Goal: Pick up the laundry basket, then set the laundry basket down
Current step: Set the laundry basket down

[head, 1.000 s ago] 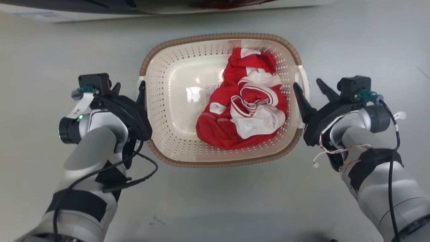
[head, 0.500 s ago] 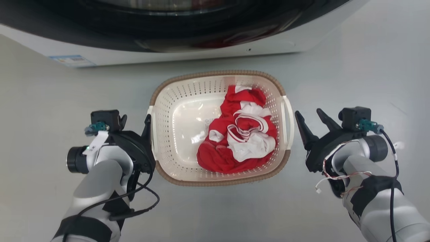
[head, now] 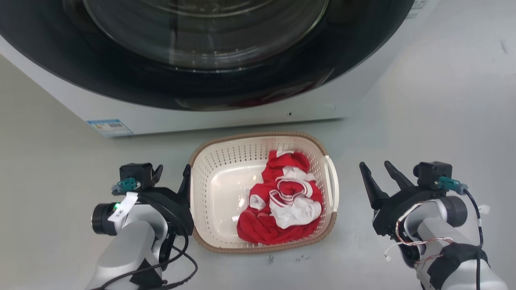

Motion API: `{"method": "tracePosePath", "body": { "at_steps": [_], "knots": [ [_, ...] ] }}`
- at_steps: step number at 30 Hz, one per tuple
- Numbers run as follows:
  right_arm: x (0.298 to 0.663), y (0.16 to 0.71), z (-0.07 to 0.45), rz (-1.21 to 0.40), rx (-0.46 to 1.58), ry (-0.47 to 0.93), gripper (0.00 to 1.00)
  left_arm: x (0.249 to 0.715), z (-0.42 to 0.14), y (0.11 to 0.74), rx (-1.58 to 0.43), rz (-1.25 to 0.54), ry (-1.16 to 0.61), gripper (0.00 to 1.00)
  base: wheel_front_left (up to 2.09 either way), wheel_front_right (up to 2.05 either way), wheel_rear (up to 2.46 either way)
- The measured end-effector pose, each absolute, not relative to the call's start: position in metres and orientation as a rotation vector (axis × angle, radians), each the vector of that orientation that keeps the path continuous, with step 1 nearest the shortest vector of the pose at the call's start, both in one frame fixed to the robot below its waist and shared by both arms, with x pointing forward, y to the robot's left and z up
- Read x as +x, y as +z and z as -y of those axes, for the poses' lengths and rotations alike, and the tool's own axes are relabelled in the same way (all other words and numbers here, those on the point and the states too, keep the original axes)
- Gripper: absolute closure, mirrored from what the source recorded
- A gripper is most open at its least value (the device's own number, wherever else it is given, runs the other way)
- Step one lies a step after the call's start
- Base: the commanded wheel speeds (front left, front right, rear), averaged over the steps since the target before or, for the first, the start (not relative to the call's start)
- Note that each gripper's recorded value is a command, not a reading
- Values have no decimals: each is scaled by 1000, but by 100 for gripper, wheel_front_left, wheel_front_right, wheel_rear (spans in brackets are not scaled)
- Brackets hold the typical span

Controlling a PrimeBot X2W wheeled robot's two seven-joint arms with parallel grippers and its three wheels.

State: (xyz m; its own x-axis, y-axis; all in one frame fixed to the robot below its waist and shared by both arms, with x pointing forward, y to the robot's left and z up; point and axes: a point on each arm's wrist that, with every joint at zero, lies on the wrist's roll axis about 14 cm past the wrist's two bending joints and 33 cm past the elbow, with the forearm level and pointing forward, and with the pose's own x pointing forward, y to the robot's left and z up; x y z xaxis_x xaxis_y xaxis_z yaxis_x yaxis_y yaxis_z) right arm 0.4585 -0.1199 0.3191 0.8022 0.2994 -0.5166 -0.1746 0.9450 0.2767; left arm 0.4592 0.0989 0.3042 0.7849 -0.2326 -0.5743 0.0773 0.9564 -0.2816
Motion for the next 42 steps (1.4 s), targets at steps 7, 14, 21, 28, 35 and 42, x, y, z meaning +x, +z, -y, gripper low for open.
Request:
{"method": "tracePosePath", "body": {
  "at_steps": [7,14,21,28,35,42],
  "knots": [
    [452,358,131,-481,226,221,0,457,-100,346,-245,-527,-176,0,0,0,0],
    [445,399,140,-358,200,201,0,452,-103,387,-216,-396,-180,0,0,0,0],
    [439,440,145,-228,181,186,0,442,-107,427,-184,-256,-185,0,0,0,0],
    [425,466,147,-136,167,181,0,427,-108,464,-163,-121,-189,0,0,0,0],
    [410,479,146,-84,166,174,0,407,-107,482,-171,-52,-195,0,0,0,0],
    [389,487,146,-47,163,168,0,382,-116,492,-176,-9,-162,0,0,0,0]
  ]
}}
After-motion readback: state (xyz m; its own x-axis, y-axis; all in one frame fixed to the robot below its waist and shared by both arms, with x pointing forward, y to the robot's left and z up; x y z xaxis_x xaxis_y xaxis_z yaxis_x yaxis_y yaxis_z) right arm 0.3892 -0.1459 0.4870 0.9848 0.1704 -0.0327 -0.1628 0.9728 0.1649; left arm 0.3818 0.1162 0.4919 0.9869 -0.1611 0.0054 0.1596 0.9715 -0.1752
